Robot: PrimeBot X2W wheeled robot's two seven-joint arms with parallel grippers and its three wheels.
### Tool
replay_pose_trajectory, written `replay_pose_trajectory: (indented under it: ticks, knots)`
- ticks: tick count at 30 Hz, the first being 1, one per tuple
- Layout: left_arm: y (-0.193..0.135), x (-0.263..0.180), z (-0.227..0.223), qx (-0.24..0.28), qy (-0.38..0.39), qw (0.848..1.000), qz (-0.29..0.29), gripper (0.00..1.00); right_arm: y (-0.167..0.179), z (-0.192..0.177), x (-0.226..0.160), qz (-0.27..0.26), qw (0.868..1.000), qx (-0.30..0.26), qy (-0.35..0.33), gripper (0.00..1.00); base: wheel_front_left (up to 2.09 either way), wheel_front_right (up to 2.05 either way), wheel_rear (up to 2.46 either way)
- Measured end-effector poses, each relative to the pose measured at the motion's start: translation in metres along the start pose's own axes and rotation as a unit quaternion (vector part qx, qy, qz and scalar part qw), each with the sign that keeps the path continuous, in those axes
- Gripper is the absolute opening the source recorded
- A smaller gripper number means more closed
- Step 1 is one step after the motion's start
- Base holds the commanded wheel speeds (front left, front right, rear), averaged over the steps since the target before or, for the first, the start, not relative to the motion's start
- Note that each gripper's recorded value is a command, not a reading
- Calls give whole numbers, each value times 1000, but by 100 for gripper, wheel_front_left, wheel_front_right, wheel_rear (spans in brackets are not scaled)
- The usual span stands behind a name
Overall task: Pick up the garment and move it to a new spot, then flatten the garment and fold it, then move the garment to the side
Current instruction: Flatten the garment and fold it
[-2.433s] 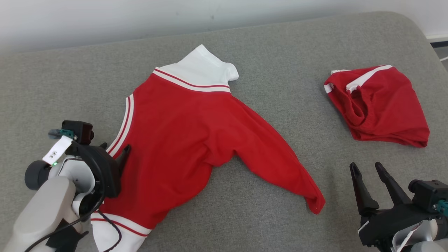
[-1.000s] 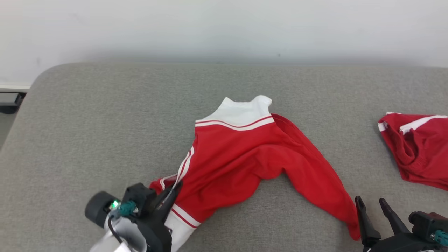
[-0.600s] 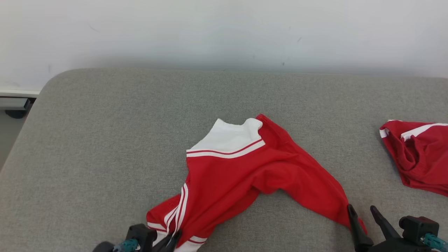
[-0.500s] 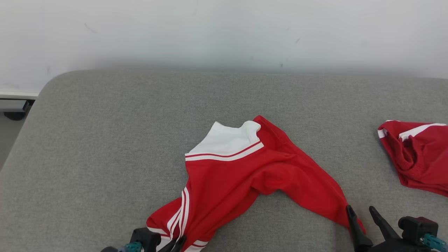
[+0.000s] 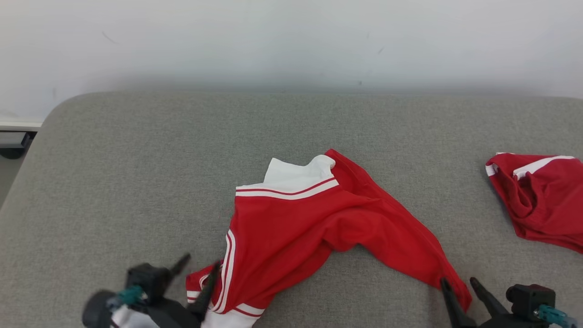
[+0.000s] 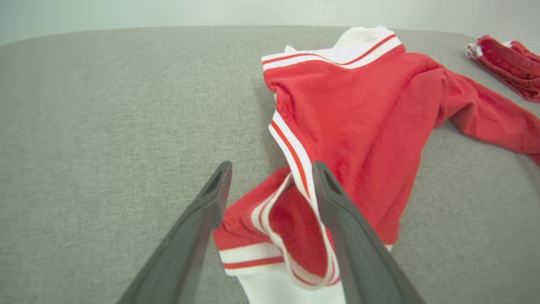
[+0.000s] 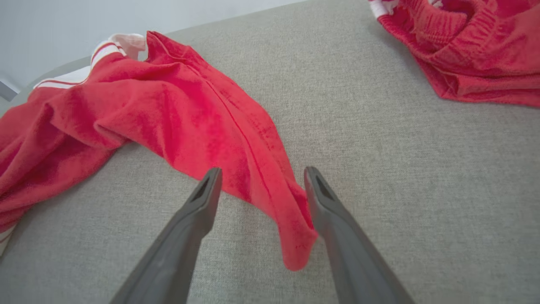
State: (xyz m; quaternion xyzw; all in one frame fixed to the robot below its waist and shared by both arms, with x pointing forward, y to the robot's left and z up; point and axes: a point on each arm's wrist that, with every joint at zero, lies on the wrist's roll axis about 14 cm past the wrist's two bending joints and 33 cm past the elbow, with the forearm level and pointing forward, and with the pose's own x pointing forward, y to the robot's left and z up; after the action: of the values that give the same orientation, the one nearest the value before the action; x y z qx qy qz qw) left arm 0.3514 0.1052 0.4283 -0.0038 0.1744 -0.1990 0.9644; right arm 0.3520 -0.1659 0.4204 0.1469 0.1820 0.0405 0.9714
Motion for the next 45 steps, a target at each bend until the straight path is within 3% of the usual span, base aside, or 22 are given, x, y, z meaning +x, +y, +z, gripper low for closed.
replay_pose_trajectory:
  ticks: [7, 15, 25, 36, 45]
  knots:
    - [23, 15, 68, 31, -86, 996, 14, 100, -3, -14, -4, 2, 999, -11, 36, 100, 0, 0, 0]
    - [10, 53, 118, 37, -112, 992, -39, 100, -5, -5, 5, 2, 999, -20, 36, 100, 0, 0, 0]
    - [-2, 119, 113, 29, -33, 995, -86, 100, -14, -7, 20, -12, 998, -21, 52, 100, 0, 0, 0]
    - [23, 166, 63, 18, 79, 994, -68, 100, -13, -13, 41, -14, 997, -21, 68, 100, 0, 0, 0]
    - [2, 192, 46, 21, 109, 989, -97, 100, -23, -18, 41, -30, 996, -20, 77, 100, 0, 0, 0]
